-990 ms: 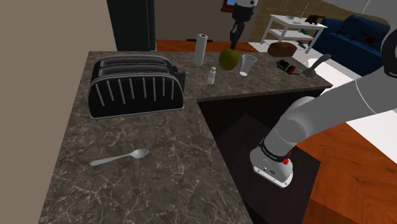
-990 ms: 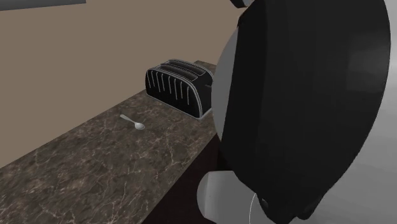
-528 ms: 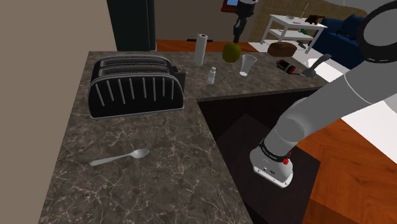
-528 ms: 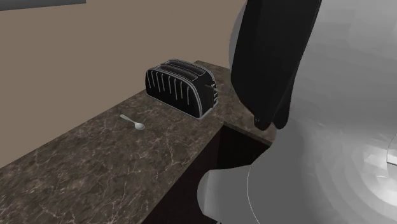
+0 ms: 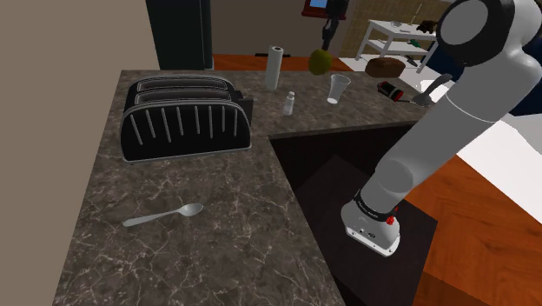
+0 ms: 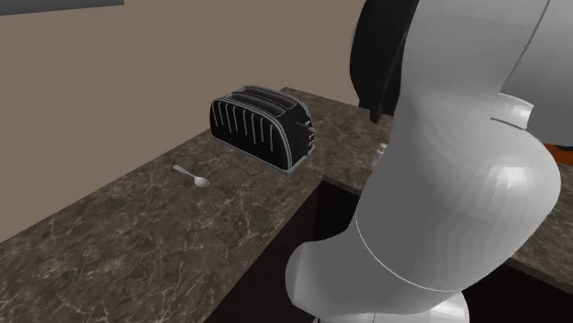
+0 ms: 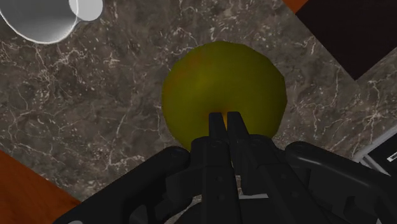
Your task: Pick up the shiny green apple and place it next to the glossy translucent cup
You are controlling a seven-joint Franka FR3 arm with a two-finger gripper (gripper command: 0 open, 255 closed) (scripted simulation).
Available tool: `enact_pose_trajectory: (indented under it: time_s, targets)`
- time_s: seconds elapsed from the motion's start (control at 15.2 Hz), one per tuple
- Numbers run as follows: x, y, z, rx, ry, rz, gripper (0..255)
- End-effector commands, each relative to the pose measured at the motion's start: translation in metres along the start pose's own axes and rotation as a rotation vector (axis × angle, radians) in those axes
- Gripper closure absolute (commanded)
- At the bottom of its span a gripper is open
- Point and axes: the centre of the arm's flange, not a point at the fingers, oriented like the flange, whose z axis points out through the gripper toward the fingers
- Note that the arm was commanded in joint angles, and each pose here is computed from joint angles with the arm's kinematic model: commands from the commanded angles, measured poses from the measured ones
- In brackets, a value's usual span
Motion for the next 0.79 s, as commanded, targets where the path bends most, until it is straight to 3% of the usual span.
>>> enact_pose_trajectory:
  time_s: [0.0, 0.73]
  targets:
    - [0.003, 0.027, 0.004, -0.001, 0.0, -0.002, 255]
    - [0.029, 0.17, 0.013, -0.001, 0.0, -0.002, 255]
